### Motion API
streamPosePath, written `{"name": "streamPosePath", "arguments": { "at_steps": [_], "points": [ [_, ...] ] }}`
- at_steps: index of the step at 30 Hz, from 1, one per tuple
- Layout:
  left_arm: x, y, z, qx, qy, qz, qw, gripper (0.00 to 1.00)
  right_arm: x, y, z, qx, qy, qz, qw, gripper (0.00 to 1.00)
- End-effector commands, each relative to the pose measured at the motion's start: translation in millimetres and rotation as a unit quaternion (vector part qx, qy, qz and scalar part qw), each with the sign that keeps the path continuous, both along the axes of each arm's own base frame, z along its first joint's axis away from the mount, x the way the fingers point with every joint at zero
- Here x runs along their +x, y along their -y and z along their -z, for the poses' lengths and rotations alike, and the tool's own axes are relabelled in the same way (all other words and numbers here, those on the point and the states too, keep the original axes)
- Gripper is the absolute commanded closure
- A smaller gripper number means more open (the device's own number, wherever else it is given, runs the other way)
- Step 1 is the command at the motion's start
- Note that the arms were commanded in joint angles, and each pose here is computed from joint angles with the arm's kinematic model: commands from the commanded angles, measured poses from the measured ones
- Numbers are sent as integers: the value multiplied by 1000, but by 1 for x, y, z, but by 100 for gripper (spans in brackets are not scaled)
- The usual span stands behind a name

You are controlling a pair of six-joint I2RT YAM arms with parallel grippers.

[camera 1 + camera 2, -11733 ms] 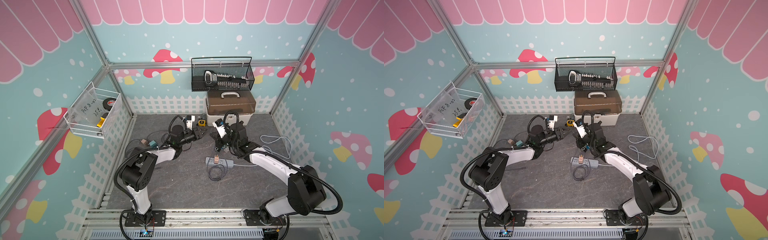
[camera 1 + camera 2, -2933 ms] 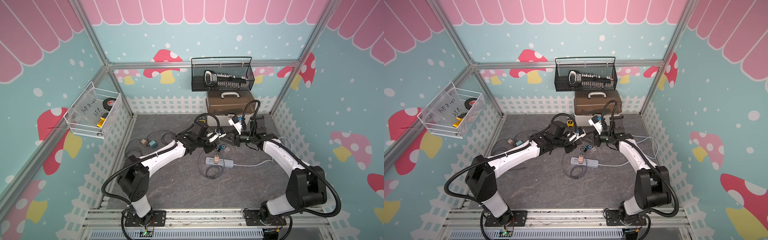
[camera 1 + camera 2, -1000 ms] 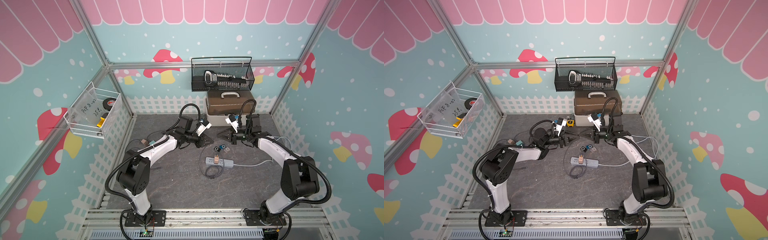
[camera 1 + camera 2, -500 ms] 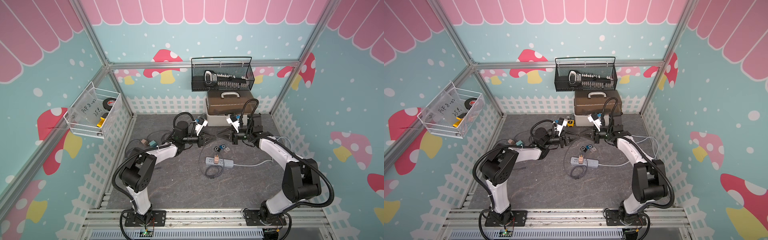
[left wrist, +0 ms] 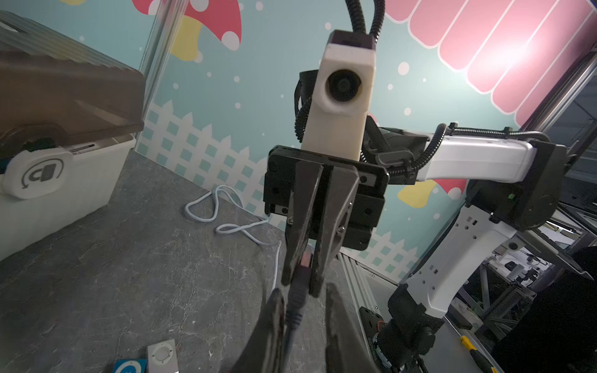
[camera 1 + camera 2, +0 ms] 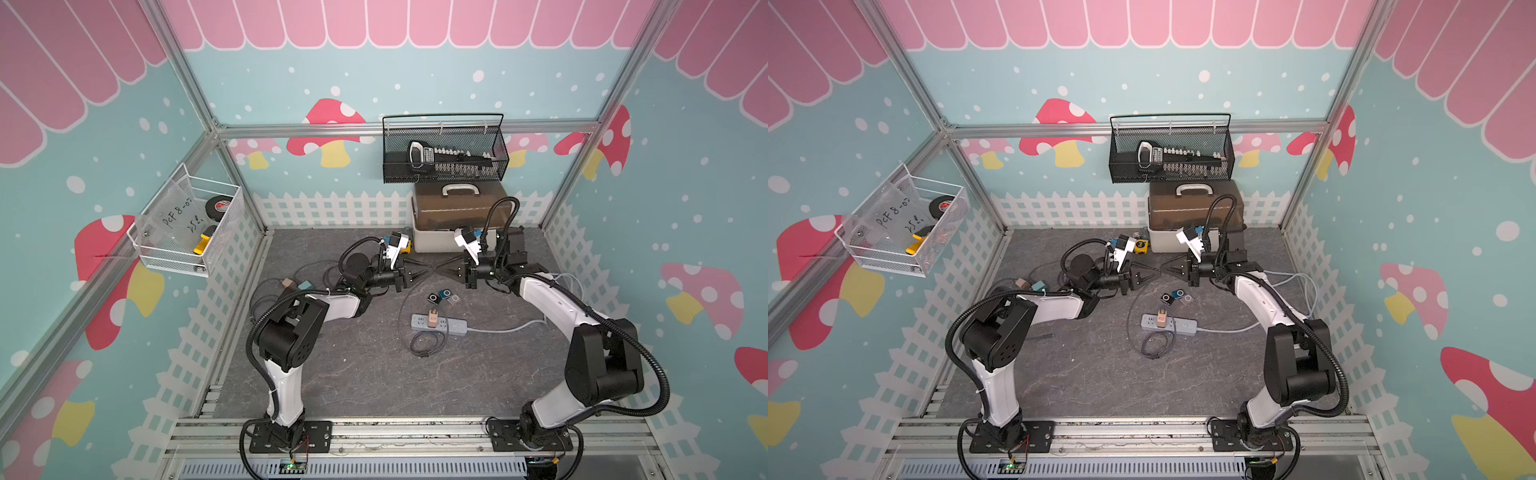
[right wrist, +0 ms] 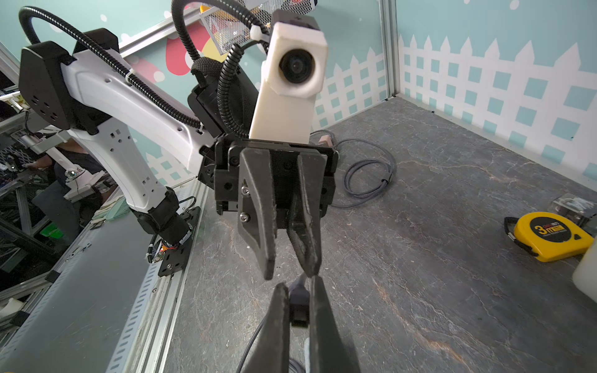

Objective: Charge mp3
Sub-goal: Adjust the charging cable at the center of the board.

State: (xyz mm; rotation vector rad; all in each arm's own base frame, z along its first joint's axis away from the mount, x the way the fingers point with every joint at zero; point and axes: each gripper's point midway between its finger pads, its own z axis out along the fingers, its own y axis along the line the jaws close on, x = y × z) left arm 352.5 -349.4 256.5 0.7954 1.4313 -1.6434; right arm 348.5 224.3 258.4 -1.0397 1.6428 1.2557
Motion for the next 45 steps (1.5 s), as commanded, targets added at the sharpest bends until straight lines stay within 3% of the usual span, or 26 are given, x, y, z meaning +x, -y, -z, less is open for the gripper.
{"name": "streamPosePath", "arguments": {
  "at_steps": [1, 17, 26, 32, 36, 40, 45],
  "points": [
    [-9, -1, -3, -9, 9, 15, 1000, 79, -4, 1, -15, 11, 18, -10, 1000, 100],
    [-9, 16, 7, 10, 12, 19, 1000, 74, -8, 1, -32, 28, 15, -24, 999, 99],
    [-9, 19, 2, 6, 15, 25, 1000, 85, -6, 1, -30, 27, 9, -22, 999, 100],
    [-10, 19, 0, 2, 18, 29, 999, 98, -6, 1, -27, 26, 3, -20, 999, 98],
    [-13, 19, -5, 0, 19, 35, 999, 100, 0, 2, -20, 18, -10, -4, 1000, 86],
    [-10, 16, -4, 18, 17, 23, 999, 100, 8, 5, -18, 1, -3, 29, 1000, 62],
    [-5, 2, 19, 117, 14, -20, 993, 100, 18, 24, -23, -32, 49, 95, 994, 49]
  ]
}}
